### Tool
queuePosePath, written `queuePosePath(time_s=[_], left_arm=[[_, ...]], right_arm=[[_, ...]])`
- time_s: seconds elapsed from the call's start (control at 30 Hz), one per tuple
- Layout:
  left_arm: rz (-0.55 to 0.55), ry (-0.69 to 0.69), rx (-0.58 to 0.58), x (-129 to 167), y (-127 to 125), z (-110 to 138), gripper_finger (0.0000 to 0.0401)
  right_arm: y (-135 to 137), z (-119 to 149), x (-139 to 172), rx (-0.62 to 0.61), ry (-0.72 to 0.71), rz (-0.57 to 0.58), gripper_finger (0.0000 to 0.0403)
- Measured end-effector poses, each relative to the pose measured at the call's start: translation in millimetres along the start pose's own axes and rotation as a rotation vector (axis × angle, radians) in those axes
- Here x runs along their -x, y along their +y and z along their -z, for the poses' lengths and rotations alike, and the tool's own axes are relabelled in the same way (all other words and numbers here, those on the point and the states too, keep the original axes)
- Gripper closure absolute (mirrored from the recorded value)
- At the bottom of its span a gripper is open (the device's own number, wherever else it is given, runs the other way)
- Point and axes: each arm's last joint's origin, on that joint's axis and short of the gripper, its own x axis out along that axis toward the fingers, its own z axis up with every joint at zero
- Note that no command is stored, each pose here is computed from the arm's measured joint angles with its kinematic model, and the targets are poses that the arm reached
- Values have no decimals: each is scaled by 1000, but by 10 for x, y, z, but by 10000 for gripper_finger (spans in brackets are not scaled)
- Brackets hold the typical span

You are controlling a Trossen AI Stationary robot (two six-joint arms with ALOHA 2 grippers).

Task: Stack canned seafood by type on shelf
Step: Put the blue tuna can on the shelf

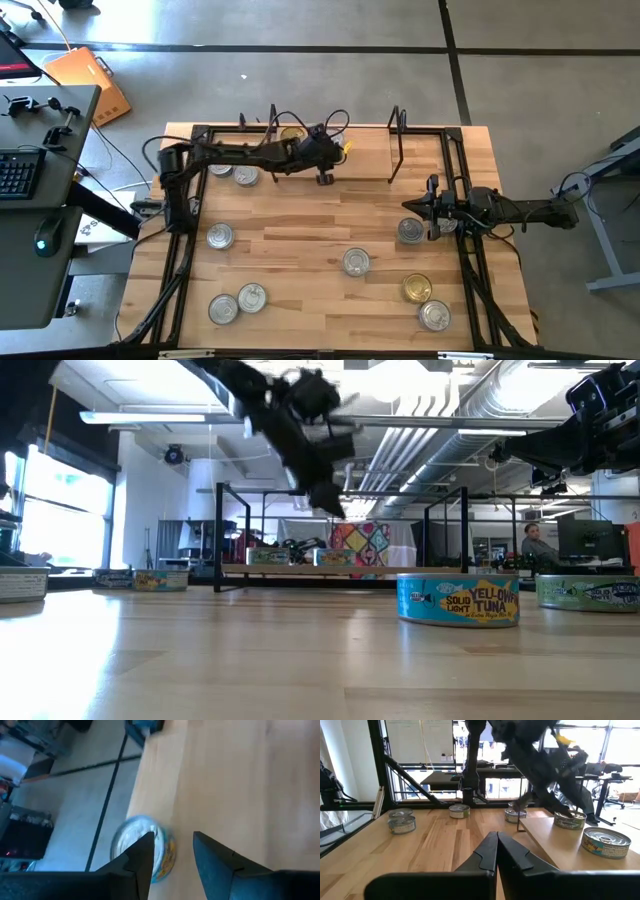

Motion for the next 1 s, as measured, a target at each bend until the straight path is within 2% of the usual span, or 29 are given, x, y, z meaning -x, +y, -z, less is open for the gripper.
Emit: queuePosePath(time_s=[0.2,0.3,0.4,0.57,0.7,0.9,1.0], left_arm=[[132,-121,31,574,-183,-251,274],[190,-194,-7,859,-450,-274,287],[250,-261,-54,1141,-784,-191,309],[331,-373,-61,1600,-1310,120,346],[299,-423,-53,1921,-1644,446,366],[239,-436,-41,2271,-1902,858,384],[262,-393,-7,2408,-1937,994,388]], right_arm=[[0,0,0,0,0,0,403],[0,0,0,0,0,0,403],[0,1,0,0,1,0,403],[0,2,-1,0,2,0,403],[0,4,-3,1,5,0,403],[1,4,-4,1,6,0,403],[1,5,-4,1,6,0,403]])
